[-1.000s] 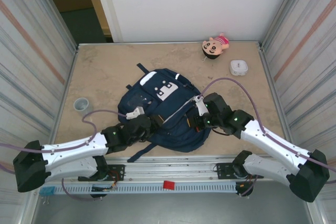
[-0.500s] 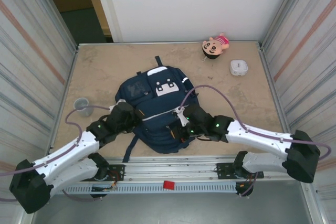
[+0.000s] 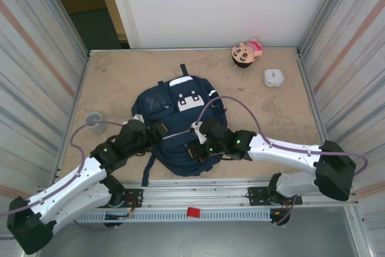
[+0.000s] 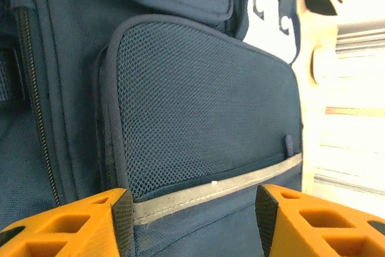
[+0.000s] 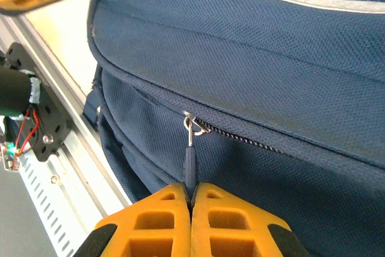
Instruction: Pack books, pencil case, and school supplies into a backpack
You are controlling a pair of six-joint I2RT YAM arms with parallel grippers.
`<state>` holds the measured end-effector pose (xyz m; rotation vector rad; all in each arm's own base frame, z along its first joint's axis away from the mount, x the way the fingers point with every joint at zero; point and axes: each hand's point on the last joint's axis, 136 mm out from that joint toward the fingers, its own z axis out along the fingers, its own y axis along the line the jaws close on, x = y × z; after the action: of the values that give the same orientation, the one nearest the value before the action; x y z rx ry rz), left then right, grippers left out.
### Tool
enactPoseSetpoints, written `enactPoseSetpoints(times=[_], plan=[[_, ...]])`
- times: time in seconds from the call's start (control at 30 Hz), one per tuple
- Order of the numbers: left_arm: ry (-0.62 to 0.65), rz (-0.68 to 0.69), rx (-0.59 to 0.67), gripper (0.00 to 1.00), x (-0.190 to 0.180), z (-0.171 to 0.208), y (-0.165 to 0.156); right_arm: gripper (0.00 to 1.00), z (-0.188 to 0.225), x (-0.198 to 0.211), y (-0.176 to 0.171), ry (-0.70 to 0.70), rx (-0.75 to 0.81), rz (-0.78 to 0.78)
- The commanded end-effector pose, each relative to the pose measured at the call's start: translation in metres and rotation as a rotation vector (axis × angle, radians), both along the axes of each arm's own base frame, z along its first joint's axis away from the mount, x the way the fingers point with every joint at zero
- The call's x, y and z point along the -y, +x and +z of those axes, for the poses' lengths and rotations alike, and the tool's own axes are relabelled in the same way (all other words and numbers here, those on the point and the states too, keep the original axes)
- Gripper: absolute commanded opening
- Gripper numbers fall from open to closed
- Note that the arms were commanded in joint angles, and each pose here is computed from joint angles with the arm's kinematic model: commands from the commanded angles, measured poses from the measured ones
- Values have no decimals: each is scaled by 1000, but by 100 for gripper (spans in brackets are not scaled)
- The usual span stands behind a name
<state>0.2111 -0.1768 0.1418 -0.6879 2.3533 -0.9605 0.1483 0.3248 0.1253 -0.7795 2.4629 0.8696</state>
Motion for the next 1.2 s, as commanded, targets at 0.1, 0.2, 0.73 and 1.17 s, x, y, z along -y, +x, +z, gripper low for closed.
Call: enactPoseSetpoints(times=[0.1, 0.2, 0.73, 1.17], plan=[[17, 16, -48, 58, 4, -20, 0, 0, 17, -14, 1, 43, 21, 21], [27, 18, -61, 58, 5, -25, -2, 0, 17, -14, 0, 45, 22, 25], [-1, 71, -47, 56, -4, -40, -13, 0, 17, -13, 0, 43, 26, 23], [-13, 53, 30, 32, 9, -19, 4, 0, 16, -15, -3, 56, 15, 43]])
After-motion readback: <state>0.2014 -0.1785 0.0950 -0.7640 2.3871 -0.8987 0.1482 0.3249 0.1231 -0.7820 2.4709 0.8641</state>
